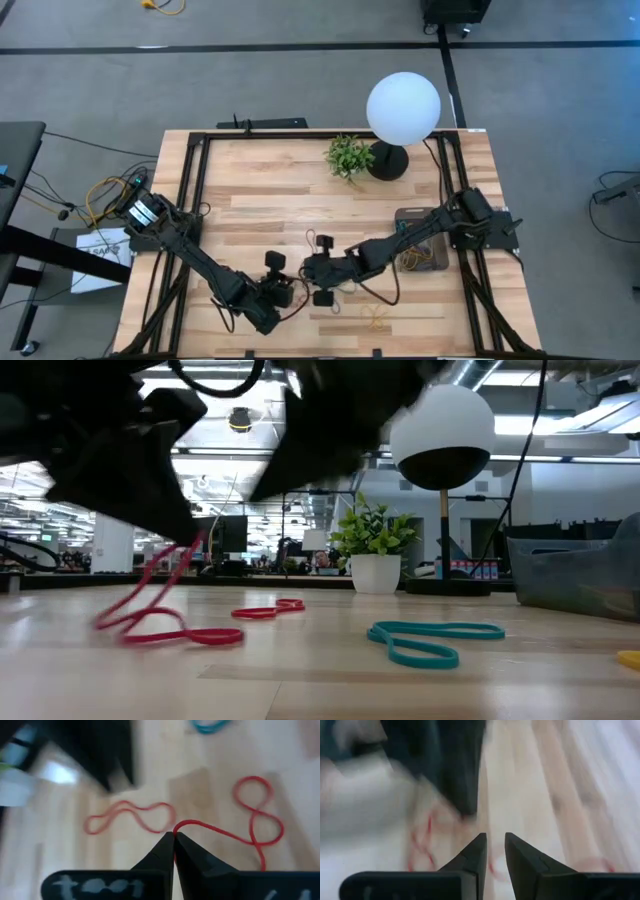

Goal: Pick and place items into bin
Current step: Put the bottom red rubber band into the black transparent bin

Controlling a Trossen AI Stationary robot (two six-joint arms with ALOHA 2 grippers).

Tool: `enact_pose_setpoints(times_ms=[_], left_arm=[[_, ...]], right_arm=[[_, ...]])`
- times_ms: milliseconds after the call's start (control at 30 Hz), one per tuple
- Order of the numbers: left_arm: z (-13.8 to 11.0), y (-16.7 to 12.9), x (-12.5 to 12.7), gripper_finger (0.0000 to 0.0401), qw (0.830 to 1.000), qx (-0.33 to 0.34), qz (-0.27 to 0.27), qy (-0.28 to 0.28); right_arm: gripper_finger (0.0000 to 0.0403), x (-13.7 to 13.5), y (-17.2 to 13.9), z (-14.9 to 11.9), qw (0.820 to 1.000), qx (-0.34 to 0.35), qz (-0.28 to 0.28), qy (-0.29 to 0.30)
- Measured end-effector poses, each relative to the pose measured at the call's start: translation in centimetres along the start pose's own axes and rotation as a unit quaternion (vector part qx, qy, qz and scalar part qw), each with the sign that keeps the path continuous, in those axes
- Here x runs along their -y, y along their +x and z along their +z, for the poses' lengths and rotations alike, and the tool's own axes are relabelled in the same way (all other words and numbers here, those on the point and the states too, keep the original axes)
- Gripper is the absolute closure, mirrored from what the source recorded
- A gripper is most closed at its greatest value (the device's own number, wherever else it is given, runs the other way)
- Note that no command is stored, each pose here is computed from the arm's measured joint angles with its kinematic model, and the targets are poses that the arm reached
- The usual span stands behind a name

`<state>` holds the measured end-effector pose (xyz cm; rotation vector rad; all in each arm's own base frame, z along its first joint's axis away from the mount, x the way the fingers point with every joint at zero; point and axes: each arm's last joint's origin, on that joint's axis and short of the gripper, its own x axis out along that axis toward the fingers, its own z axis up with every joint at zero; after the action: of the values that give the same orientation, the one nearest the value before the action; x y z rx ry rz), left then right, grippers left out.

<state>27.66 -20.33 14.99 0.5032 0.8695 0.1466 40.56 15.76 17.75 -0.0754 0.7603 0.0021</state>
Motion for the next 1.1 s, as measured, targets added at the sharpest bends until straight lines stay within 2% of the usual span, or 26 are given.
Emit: enact_pose_setpoints(times_ms=[133, 167, 267, 400, 600, 700, 867, 1100], left_arm=[[0.1, 0.0, -0.3, 0.0401, 0.998, 0.017, 0.055, -0.002], [0.2, 0.0, -0.3, 0.0401, 0.998, 0.02, 0.059, -0.004], [0.2, -0.1, -0.3, 0.0401, 0.998, 0.023, 0.059, -0.007], [0.2, -0.1, -0.3, 0.0401, 0.998, 0.023, 0.058, -0.01], [-0.1, -0.1, -0.4, 0.0401, 0.998, 0.011, 0.067, -0.013], [-0.4, -0.1, -0.6, 0.0401, 0.996, 0.005, 0.092, -0.021], [-0.5, -0.1, -0.8, 0.0401, 0.992, 0.012, 0.118, -0.047], [-0.5, -0.2, -0.9, 0.0401, 0.99, 0.021, 0.131, -0.055]], right_arm=[[0.0339, 0.1, 2.0, -0.8, 1.0, -0.01, 0.014, 0.002], [0.0339, 0.3, 2.4, -1.5, 1.0, -0.027, 0.009, -0.002], [0.0339, 0.9, 3.9, -1.5, 1.0, -0.009, 0.007, 0.01], [0.0339, 2.0, 4.3, -1.5, 0.999, -0.015, -0.003, 0.032], [0.0339, 2.6, 3.8, -1.3, 0.994, -0.029, 0.005, 0.108], [0.0339, 2.2, 3.3, -0.8, 0.993, -0.019, 0.031, 0.112], [0.0339, 1.6, 2.8, -0.3, 0.995, 0.005, 0.038, 0.091], [0.0339, 1.6, 2.7, 0.1, 0.995, 0.02, 0.032, 0.091]])
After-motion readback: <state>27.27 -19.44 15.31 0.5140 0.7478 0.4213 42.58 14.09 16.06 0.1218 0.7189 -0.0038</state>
